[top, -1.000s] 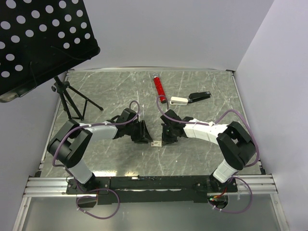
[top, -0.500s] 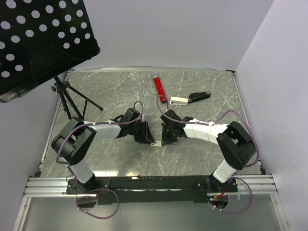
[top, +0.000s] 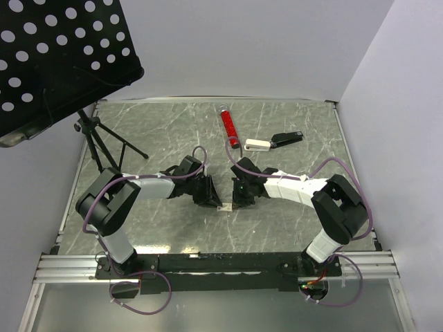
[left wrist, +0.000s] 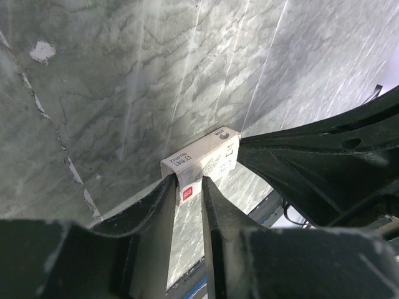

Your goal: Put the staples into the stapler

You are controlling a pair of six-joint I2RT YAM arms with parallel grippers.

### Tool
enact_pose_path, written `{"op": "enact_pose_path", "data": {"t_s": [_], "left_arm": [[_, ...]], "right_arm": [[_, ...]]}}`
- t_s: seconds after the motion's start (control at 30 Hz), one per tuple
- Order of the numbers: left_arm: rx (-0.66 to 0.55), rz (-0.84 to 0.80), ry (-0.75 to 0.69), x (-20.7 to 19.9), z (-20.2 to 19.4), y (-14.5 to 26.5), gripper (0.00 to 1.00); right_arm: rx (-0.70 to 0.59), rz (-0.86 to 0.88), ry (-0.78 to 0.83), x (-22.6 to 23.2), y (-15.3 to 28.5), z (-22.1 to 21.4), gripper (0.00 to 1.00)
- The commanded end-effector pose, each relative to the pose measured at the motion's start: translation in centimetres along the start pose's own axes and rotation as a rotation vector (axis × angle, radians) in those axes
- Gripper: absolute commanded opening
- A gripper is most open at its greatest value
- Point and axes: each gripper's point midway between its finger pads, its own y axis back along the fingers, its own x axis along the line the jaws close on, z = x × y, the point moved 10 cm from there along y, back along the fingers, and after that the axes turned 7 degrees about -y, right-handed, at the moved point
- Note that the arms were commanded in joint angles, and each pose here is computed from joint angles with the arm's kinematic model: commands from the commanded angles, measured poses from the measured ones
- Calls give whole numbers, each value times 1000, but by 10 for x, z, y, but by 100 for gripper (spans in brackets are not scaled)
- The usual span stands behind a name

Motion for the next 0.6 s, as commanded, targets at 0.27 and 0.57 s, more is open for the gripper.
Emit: {"op": "enact_pose_path", "data": {"t_s": [0.27,0.57], "left_arm": [[-23,-124,-17,-22,8,1,14],[-49,-109,11,-13,9,6,1]], "right_arm": [[7,100,-37,16,-2,3,0],[-17,-32,-7,6,3,5,0]]}}
